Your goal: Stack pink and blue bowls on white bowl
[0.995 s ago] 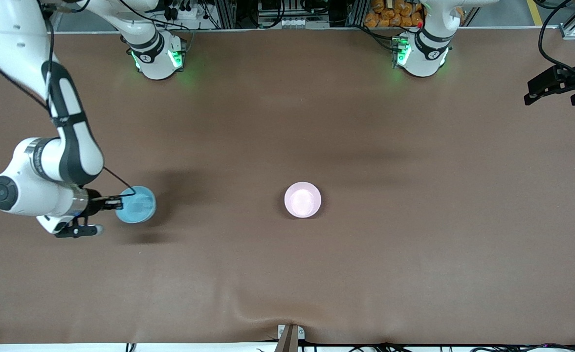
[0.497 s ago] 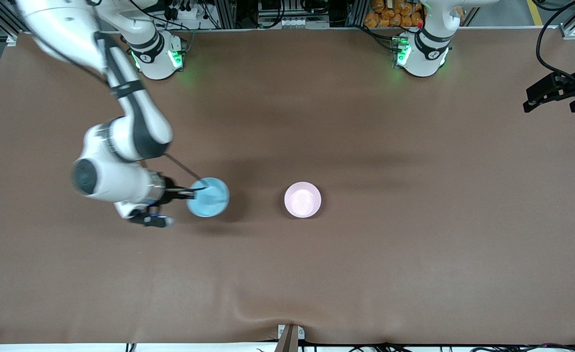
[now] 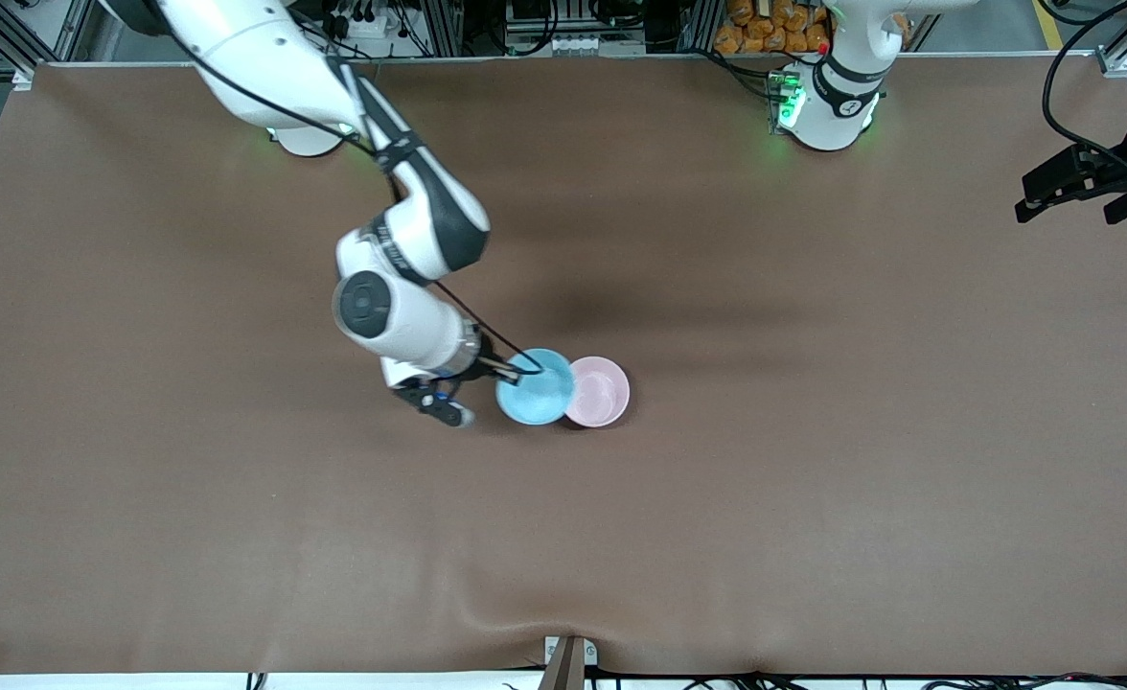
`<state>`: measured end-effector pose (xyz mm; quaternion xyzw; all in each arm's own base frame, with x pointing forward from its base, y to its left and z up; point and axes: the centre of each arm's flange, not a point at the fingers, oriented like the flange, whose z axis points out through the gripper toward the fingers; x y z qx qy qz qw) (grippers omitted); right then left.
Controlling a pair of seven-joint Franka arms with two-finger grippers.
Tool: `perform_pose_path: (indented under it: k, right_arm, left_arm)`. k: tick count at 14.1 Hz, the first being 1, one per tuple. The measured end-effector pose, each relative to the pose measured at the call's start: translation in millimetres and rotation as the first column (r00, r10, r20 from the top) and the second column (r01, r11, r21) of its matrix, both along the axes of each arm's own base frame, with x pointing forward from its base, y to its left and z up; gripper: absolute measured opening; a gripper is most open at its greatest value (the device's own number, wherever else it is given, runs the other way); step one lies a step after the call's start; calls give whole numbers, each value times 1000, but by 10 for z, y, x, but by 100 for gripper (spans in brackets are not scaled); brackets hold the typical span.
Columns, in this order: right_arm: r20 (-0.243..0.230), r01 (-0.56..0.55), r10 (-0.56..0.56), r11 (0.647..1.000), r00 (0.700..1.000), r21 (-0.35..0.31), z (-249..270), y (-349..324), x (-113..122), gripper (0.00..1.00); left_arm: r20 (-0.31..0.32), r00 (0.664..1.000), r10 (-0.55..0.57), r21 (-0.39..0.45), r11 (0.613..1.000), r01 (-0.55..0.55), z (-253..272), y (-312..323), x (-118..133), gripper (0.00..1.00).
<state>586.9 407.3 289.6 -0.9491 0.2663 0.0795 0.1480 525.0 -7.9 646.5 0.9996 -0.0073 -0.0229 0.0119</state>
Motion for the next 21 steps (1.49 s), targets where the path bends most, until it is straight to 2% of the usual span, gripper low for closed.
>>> perform_pose_path:
  k: [3,7,12,13,15,18,21]
  right_arm:
    - [-24,22,-22,1000,999,-4,-150,301,-101,3]
    - [12,23,-24,1000,1000,9,-319,436,-137,3]
    - [12,8,-8,1000,1000,8,-407,548,-211,3]
    - [14,4,-4,1000,1000,8,-401,568,-223,7]
    - [29,0,0,1000,1000,4,-361,563,-189,27]
    - [89,1,1,1000,996,-22,-128,398,11,61]
    - [81,-67,75,993,994,-92,369,-166,273,90]
  left_arm:
    - [-6,1000,0,0,1000,0,-33,1,20,100]
    - [-12,1000,-7,1,1000,7,-66,-39,38,100]
    - [-14,1000,-10,1,1000,10,-76,-55,44,100]
    - [-15,1000,-11,1,1000,11,-83,-55,48,100]
    - [-17,1000,-11,1,1000,11,-94,-55,54,100]
    - [-18,1000,-11,1,1000,11,-97,-55,55,100]
    - [-22,1000,-10,1,1000,10,-117,-45,66,100]
